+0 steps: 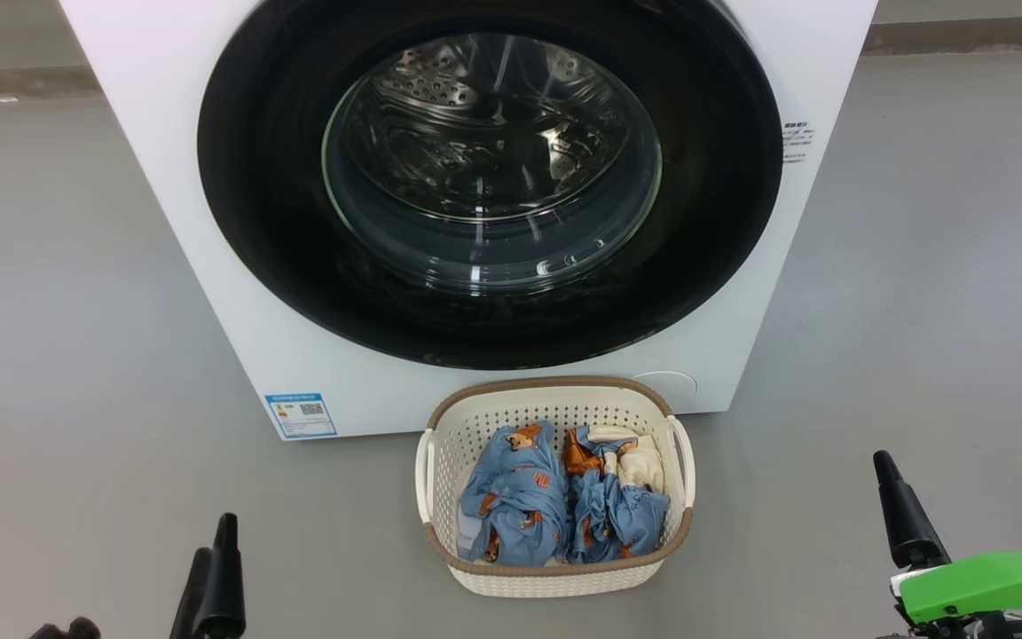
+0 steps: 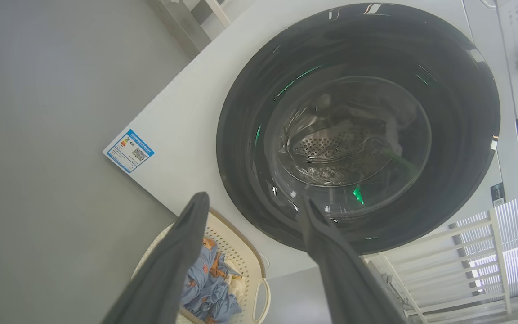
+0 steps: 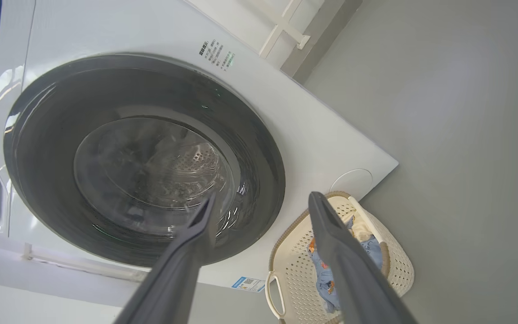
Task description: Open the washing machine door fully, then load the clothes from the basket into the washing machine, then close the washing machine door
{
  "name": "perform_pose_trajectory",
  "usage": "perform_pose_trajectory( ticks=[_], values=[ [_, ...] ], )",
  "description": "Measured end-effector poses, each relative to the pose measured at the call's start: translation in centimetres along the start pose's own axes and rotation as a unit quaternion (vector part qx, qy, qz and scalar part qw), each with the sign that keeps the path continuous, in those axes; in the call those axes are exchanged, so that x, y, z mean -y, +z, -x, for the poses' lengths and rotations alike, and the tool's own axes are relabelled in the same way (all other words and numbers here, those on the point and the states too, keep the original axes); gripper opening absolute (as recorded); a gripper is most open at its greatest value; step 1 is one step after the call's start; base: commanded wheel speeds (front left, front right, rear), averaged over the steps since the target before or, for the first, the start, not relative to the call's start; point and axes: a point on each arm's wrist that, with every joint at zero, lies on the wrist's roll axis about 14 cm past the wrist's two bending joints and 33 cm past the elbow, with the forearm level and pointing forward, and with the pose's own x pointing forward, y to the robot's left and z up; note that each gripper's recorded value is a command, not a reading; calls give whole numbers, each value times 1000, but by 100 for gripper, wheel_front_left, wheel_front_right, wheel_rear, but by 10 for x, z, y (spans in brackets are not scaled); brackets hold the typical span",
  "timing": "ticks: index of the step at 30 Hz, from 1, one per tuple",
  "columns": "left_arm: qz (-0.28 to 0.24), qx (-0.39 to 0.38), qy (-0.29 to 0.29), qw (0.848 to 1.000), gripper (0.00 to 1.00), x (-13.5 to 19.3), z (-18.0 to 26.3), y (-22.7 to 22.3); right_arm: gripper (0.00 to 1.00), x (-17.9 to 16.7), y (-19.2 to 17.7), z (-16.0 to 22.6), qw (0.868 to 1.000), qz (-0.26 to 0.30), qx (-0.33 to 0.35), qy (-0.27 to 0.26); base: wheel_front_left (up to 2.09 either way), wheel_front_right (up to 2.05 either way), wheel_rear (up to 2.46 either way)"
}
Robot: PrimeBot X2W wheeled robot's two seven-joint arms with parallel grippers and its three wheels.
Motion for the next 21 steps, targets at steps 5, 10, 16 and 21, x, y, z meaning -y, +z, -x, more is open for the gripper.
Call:
perform_pose_trajectory(
  ticks=[5,10,16,21],
  values=[
    [-33,-1,-3,999,100,1,0,-1,100,-3,0,-2,1000,28,1,6,0,0,0],
    [-73,4,-8,997,100,3,0,1,100,-9,2,-5,998,66,4,16,0,0,0],
    [-121,4,-13,993,100,5,1,0,100,-12,-1,-6,993,115,0,23,0,0,0],
    [-162,6,-20,987,100,8,0,1,100,-12,0,-6,988,151,0,27,0,0,0]
  ],
)
